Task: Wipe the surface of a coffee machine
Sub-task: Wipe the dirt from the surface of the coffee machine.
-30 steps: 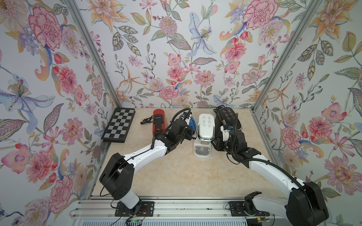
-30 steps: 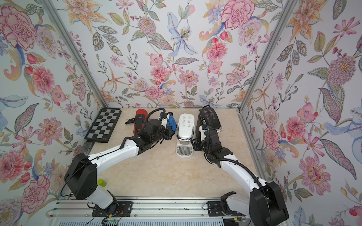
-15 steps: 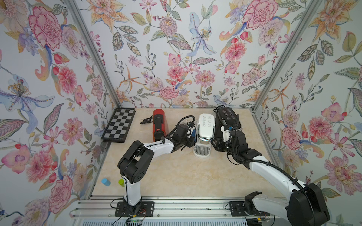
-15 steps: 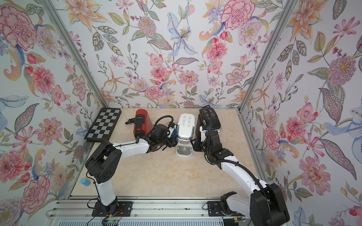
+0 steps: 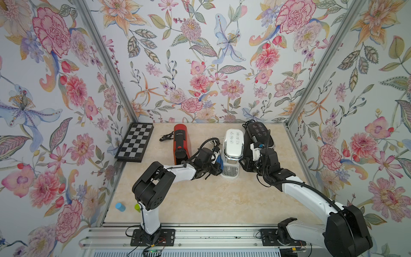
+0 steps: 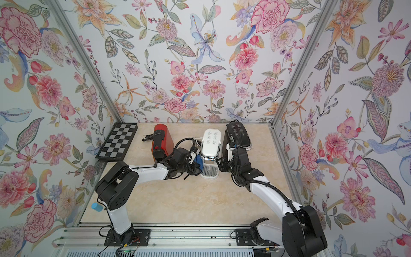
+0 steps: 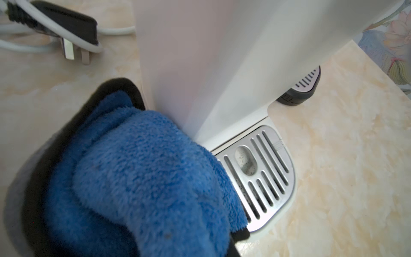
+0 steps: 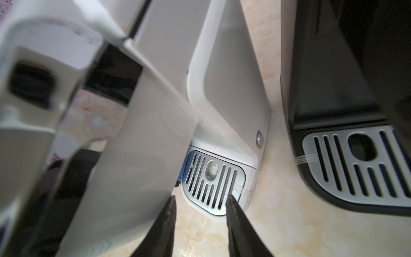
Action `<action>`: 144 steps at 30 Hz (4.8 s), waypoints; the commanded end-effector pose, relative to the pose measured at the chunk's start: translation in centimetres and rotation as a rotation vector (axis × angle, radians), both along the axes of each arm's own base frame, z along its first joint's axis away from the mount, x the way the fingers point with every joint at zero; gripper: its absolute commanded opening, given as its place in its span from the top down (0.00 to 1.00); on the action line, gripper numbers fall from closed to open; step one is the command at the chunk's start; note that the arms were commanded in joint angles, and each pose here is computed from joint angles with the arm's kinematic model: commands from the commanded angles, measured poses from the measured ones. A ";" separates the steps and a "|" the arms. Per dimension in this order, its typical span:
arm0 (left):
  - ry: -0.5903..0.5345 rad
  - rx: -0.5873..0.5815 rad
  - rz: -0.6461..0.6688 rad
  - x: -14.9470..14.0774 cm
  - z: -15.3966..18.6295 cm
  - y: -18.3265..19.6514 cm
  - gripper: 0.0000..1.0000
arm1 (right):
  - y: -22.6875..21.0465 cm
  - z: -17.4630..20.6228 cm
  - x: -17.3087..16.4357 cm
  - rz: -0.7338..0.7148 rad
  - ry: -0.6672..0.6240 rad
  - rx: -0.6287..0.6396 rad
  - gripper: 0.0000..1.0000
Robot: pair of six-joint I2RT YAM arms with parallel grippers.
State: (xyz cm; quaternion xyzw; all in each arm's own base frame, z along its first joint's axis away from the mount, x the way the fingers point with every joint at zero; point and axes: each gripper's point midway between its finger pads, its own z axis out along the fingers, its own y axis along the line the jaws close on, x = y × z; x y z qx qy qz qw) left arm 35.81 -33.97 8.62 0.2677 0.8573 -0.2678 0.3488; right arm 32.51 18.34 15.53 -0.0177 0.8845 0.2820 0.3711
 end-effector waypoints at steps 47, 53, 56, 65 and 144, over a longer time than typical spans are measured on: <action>-0.080 -0.223 -0.152 -5.2 6.6 -2.8 1.00 | 1.7 0.2 -0.1 0.033 -0.013 0.031 0.59; -0.159 -0.341 -0.145 -5.2 10.0 -3.3 1.00 | 1.6 0.6 -0.3 0.028 -0.025 0.038 0.59; -0.124 -0.341 -0.150 -5.4 8.7 -3.4 1.00 | 1.6 0.8 -0.3 0.028 -0.025 0.043 0.59; -0.074 -0.474 -0.071 -7.3 6.7 -1.7 1.00 | 1.9 0.1 -0.4 0.034 -0.008 0.036 0.59; 0.037 -0.415 0.047 -4.7 1.3 -4.4 1.00 | 1.7 0.7 -0.9 0.017 -0.028 0.048 0.58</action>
